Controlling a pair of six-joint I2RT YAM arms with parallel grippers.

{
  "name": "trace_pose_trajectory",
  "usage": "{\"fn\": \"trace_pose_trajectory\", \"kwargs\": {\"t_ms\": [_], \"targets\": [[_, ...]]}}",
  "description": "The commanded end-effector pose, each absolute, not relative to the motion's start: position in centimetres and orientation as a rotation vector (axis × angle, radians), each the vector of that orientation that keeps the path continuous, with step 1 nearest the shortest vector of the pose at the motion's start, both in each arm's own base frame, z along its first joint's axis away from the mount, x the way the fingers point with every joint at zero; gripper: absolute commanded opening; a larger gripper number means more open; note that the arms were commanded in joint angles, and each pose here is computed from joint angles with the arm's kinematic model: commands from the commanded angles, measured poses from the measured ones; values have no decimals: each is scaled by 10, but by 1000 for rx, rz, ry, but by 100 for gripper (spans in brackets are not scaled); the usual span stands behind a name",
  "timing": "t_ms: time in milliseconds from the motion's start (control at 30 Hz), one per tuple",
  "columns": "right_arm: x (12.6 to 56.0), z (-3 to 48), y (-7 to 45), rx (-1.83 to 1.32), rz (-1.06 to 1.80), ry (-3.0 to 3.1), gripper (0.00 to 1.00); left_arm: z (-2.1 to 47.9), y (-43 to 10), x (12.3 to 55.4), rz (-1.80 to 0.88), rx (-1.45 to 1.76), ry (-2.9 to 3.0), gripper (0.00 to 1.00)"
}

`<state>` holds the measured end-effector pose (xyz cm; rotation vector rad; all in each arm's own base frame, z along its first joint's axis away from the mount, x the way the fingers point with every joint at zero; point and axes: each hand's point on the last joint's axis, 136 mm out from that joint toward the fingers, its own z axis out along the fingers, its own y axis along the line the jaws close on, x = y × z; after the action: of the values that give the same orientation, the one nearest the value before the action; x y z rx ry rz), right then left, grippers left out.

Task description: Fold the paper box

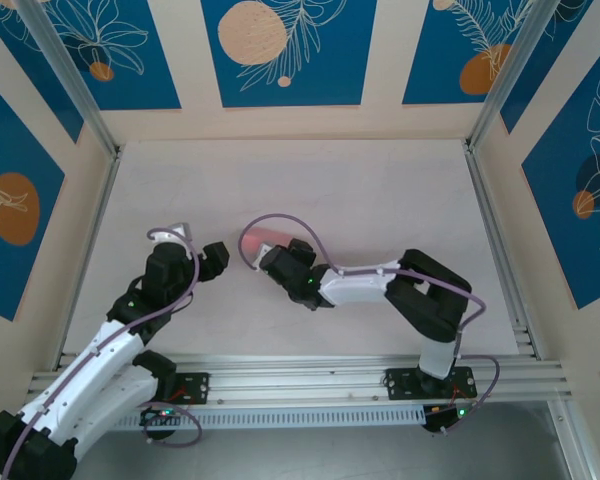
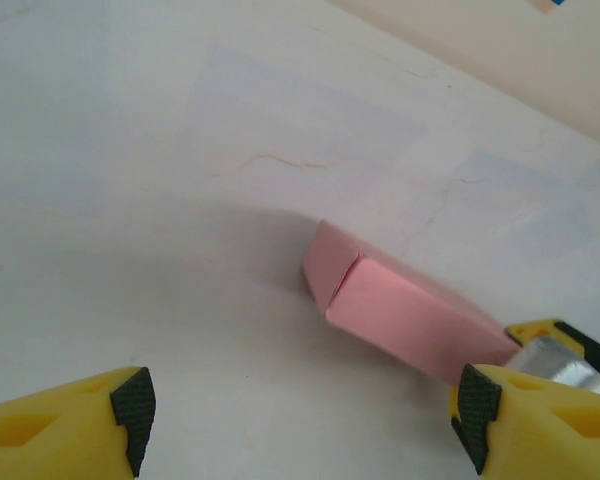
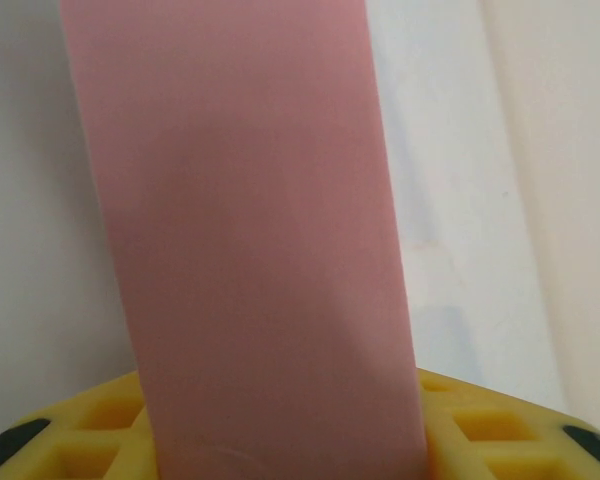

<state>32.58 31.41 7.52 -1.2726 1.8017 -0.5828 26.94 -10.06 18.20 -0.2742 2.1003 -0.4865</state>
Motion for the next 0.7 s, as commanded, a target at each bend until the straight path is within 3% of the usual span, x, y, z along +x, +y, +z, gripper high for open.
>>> {"fn": "trace_pose_trajectory", "kwargs": {"t_ms": [0,100,200,400,567,667], "targets": [[341,53,325,-1345,-598,1739,27,202,-89,276,-421,-261,2042,81],[338,41,328,-1373,-571,1750,36,200,-89,278,-423,-262,2038,82],[327,36,326,-1386,-536,1774,54,197,-89,279,-425,-267,2041,84],[301,42,318,-1379,-492,1802,80,195,-91,281,-428,-265,2043,91],[283,72,315,-1306,-411,1830,85,193,-93,283,-423,-243,2057,100],[273,102,305,-1174,-285,1889,87,189,-94,286,-391,-202,2074,100]]}}
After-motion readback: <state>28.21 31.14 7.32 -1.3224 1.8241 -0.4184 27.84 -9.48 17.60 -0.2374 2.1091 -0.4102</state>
